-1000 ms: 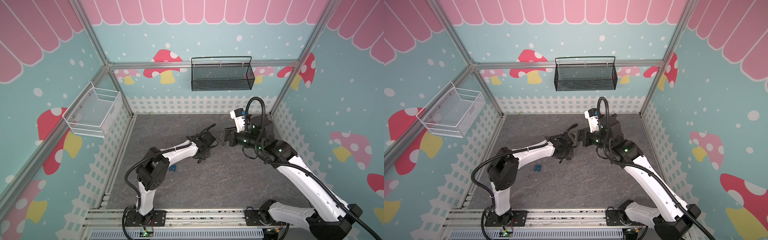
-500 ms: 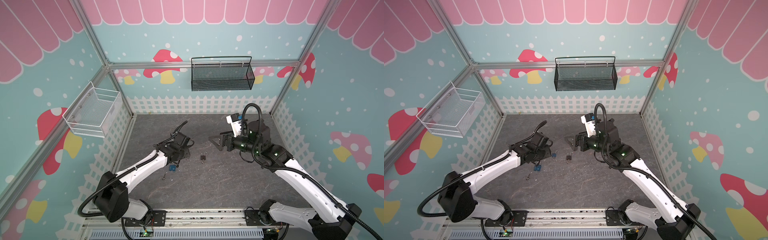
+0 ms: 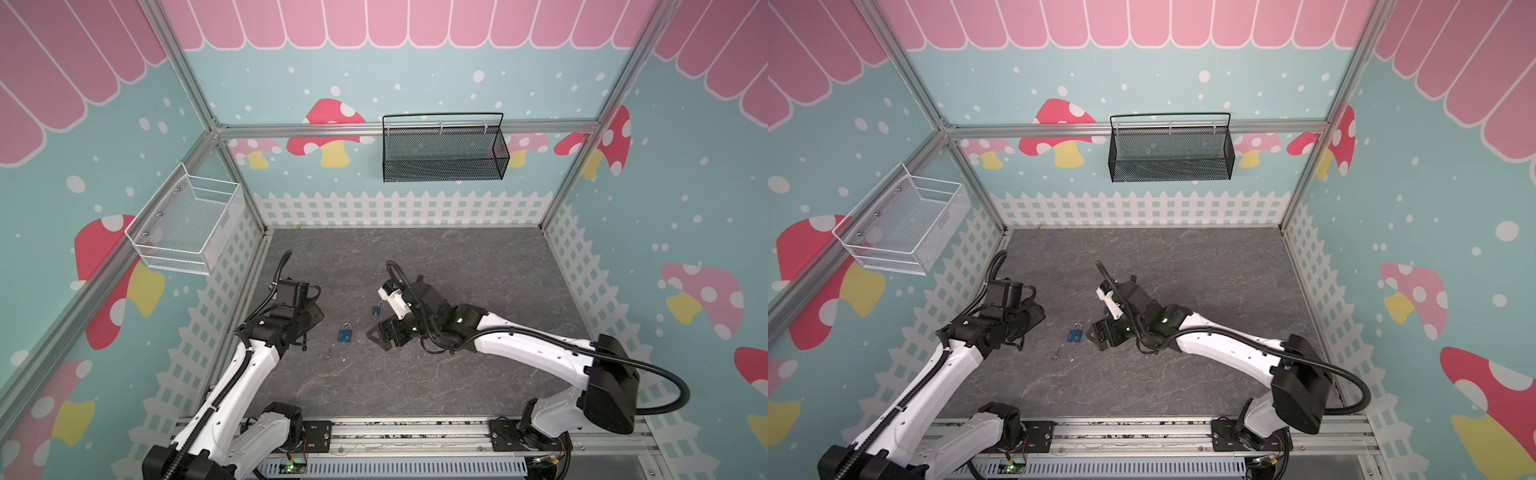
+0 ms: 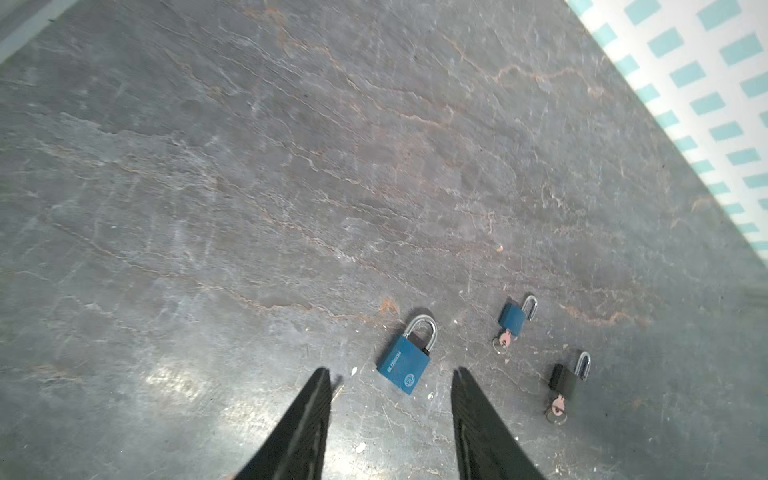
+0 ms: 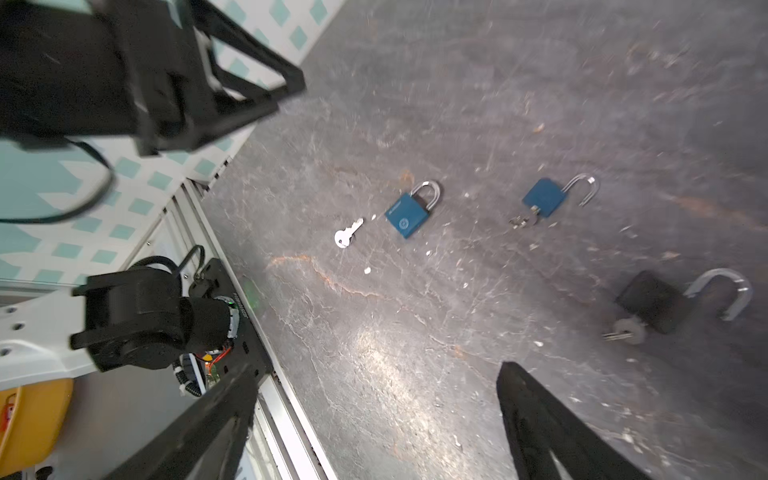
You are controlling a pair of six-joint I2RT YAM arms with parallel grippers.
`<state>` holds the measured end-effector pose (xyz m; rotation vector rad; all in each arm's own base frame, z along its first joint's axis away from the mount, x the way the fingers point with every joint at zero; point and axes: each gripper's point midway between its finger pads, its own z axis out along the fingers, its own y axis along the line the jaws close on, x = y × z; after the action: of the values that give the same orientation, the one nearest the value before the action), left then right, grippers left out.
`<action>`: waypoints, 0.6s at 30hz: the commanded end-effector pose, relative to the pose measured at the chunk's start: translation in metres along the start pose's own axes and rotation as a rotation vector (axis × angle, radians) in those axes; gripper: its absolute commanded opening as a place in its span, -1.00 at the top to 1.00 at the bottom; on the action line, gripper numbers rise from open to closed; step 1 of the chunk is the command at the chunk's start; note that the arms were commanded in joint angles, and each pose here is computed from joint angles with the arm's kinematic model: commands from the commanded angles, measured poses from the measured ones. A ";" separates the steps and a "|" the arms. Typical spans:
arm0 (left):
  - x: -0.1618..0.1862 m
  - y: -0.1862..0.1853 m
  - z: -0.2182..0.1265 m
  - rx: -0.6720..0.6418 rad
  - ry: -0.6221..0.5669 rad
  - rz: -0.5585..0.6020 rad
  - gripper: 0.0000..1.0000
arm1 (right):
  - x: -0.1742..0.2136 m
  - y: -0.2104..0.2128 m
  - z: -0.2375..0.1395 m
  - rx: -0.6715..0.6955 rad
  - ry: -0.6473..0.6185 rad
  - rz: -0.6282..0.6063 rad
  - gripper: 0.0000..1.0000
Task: Unlock with the key
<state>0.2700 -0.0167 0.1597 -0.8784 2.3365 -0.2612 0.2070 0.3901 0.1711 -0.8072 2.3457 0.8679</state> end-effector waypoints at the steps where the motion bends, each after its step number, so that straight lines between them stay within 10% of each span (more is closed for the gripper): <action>1: 0.000 0.012 -0.009 -0.002 0.028 -0.006 0.05 | 0.004 0.011 0.027 0.012 0.000 -0.027 -0.77; 18: -0.015 0.035 -0.022 -0.003 -0.020 -0.126 0.05 | 0.038 0.034 0.165 0.090 0.182 -0.172 -0.47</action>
<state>0.2521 0.0172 0.1712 -1.0130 2.2676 -0.2999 0.1938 0.5105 0.0614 -1.0456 2.4098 0.7108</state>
